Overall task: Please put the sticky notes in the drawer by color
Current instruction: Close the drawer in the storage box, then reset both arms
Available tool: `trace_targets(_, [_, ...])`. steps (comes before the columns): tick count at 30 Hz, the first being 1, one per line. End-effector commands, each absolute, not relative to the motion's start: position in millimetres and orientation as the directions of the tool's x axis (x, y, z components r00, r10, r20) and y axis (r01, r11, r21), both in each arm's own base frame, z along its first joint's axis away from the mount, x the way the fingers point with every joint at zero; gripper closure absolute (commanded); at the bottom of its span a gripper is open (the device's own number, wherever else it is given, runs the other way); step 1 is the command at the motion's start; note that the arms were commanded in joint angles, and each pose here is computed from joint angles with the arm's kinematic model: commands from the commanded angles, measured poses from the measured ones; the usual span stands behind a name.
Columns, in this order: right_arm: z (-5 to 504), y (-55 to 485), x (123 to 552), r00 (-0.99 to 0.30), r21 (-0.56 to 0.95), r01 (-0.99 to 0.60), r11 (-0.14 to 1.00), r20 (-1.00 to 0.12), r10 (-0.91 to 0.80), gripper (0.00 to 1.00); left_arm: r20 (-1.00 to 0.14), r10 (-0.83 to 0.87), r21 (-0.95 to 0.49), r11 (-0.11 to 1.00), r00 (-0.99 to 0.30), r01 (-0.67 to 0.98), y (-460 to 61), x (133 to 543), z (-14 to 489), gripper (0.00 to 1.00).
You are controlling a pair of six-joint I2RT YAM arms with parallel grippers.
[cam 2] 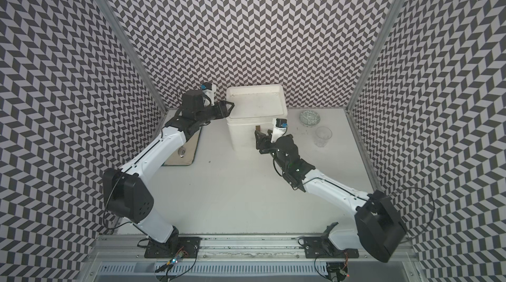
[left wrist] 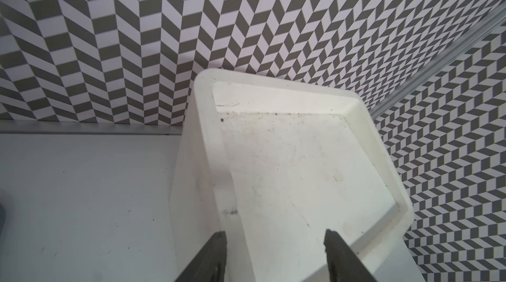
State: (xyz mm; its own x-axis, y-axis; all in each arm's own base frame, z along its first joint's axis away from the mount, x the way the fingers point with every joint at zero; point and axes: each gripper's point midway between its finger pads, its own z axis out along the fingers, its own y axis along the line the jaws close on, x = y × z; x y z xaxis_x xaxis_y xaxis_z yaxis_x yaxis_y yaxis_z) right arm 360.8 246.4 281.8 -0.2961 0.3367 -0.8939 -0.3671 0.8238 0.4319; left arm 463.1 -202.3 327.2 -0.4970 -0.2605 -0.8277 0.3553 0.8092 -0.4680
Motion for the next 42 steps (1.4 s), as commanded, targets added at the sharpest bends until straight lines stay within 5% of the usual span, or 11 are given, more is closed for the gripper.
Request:
trace_targets(1, [281.1, 223.2, 358.6, -0.32, 0.382, -0.331, 0.863, -0.906, 0.278, 0.25, -0.872, -0.339, -0.455, 0.827, -0.352, 0.329, -177.8, 442.3, 352.0, 0.35])
trace_targets(5, [275.1, 178.4, 366.7, -0.296, 0.318, -0.183, 0.93, -0.92, 0.256, 0.12, -0.869, -0.415, -0.459, 0.879, -0.269, 0.129, -125.5, 418.0, 305.5, 0.33])
trace_targets(12, [246.7, 43.3, 383.8, -0.1, 0.202, 0.368, 0.908, -0.962, 0.255, 0.0, -0.936, -0.323, -0.294, 0.935, -0.137, -0.197, -43.5, 380.3, 230.3, 0.36])
trace_targets(19, [208.5, -28.6, 392.0, -0.11, 0.071, 0.451, 0.89, -0.985, 0.135, 0.0, -0.968, -0.225, -0.143, 0.861, -0.113, -0.488, 28.0, 371.4, 208.9, 0.37])
trace_targets(24, [173.3, -49.6, 387.6, -0.122, 0.04, 0.466, 0.884, -0.987, 0.109, 0.0, -0.985, -0.145, -0.09, 0.899, -0.097, -0.428, 41.0, 369.5, 195.9, 0.37])
trace_targets(34, [163.3, -17.0, 378.0, -0.012, 0.062, 0.229, 0.972, -0.998, 0.066, 0.0, -0.991, -0.108, -0.079, 0.945, -0.075, -0.318, 64.7, 367.5, 158.2, 0.37])
trace_targets(38, [165.2, -14.0, 375.2, 0.065, 0.062, 0.205, 0.977, -0.997, 0.05, 0.0, -0.99, -0.1, -0.08, 0.98, -0.103, -0.18, 50.9, 376.1, 155.8, 0.39])
trace_targets(41, [155.8, -12.2, 365.0, 0.04, 0.045, 0.194, 0.98, -0.998, 0.038, 0.0, -0.996, -0.082, -0.081, 0.997, 0.021, 0.007, 16.7, 361.3, 169.3, 0.38])
trace_targets(42, [155.6, -10.6, 365.9, 0.035, 0.04, 0.187, 0.982, -0.999, 0.034, 0.0, -0.997, -0.069, -0.068, 0.997, 0.025, 0.029, 12.1, 360.5, 166.7, 0.28])
